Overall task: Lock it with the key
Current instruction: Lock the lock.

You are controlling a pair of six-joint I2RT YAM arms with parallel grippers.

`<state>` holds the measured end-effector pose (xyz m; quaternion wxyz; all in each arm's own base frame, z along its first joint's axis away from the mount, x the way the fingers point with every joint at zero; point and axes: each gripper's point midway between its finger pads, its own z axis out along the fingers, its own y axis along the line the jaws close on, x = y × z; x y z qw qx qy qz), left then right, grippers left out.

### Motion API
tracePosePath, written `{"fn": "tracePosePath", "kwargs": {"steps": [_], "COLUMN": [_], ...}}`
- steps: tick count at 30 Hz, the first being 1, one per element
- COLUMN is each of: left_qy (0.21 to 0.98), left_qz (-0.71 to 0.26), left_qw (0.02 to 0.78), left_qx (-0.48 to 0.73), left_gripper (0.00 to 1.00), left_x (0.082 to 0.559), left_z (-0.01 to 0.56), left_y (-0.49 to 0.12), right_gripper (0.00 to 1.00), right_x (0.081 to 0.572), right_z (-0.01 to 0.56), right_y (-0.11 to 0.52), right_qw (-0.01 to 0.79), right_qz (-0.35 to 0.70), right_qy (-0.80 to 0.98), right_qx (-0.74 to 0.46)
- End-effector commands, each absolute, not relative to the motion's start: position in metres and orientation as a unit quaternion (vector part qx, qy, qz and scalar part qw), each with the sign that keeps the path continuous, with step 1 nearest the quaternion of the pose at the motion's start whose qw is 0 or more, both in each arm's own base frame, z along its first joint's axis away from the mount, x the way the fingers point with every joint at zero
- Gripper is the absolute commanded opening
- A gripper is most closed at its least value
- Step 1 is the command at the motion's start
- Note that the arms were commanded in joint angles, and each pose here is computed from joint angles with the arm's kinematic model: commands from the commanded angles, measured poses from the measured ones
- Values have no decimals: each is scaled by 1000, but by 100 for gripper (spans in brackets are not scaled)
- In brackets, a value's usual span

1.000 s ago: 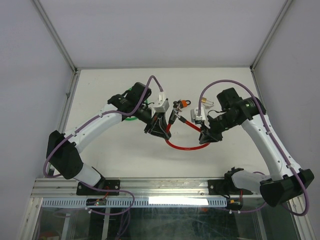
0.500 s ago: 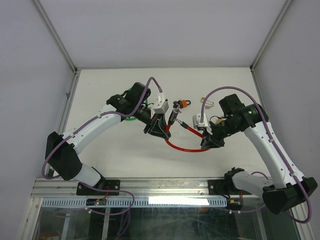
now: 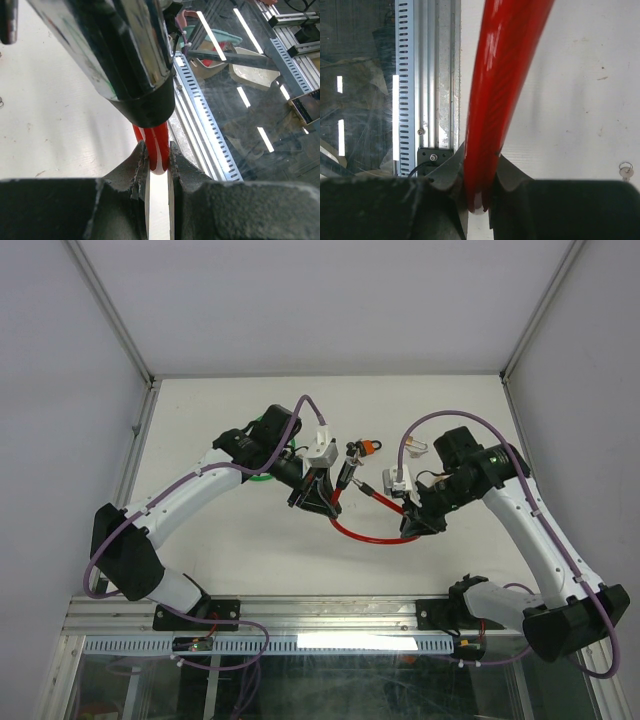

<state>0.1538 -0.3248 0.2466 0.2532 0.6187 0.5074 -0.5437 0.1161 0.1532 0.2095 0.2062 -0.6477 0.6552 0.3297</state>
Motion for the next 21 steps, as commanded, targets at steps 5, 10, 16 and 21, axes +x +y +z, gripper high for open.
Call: {"fn": "tracePosePath", "kwargs": {"steps": [5, 10, 16, 21], "left_qy": [461, 460, 466, 470], "left_qz": [-528, -526, -525, -522], "left_qw": [309, 312, 309, 307], "left_qx": [643, 644, 642, 642], "left_gripper": [0, 0, 0, 0], "left_x": [146, 145, 146, 148], "left_z": [285, 287, 284, 282], "left_y": [-320, -319, -320, -322], "right_gripper": [0, 0, 0, 0], "right_x": [114, 115, 115, 114], "right_z": [211, 210, 217, 219], "right_y": [147, 146, 150, 151], "right_qw": [201, 199, 209, 209], "right_qz": [315, 312, 319, 323], "right_qy": [666, 670, 662, 660], "right_qx": [-646, -643, -645, -645]}}
